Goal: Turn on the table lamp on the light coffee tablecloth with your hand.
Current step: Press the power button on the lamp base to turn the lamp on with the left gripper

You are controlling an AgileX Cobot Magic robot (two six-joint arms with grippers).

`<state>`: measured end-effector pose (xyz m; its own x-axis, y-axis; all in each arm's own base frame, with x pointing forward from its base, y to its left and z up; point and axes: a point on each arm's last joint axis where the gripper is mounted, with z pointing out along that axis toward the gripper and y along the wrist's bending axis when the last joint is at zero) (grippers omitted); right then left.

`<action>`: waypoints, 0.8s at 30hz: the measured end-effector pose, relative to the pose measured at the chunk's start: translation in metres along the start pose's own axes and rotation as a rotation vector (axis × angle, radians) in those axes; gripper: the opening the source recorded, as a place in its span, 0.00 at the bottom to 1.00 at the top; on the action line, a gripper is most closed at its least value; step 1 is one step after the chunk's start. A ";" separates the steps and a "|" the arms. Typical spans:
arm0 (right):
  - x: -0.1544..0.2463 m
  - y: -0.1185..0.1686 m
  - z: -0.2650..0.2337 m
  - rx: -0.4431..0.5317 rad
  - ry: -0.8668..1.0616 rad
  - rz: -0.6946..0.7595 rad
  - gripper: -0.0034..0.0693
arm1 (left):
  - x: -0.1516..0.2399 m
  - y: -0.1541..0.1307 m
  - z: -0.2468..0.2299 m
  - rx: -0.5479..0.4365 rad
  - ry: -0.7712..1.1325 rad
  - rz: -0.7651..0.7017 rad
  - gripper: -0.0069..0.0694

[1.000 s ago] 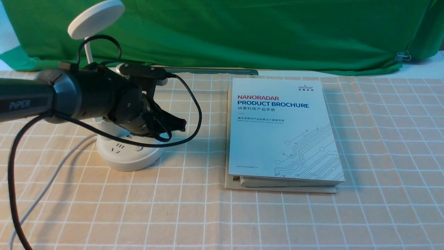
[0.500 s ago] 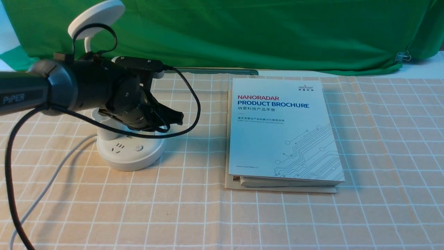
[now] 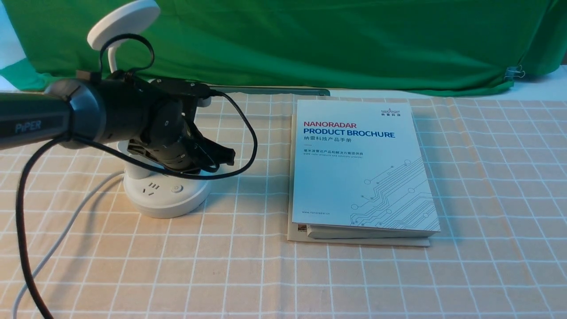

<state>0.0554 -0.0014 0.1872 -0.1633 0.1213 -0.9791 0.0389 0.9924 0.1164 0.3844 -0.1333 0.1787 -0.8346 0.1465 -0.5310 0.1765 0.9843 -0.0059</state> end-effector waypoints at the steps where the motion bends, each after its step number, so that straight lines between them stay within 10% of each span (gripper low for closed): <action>1: 0.000 0.000 0.000 0.000 0.000 0.000 0.38 | 0.000 0.000 0.000 0.000 0.001 0.000 0.09; 16: 0.000 0.000 0.000 0.000 0.000 0.000 0.38 | -0.001 -0.003 -0.013 0.038 0.016 -0.055 0.09; 24: 0.000 0.000 0.000 0.000 0.000 0.000 0.38 | 0.006 -0.013 -0.110 0.289 -0.130 -0.098 0.09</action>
<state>0.0554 -0.0014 0.1872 -0.1633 0.1213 -0.9791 0.0389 0.9924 0.1164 0.3195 -0.1344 0.2689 -0.7844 0.0203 -0.6199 0.2548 0.9218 -0.2923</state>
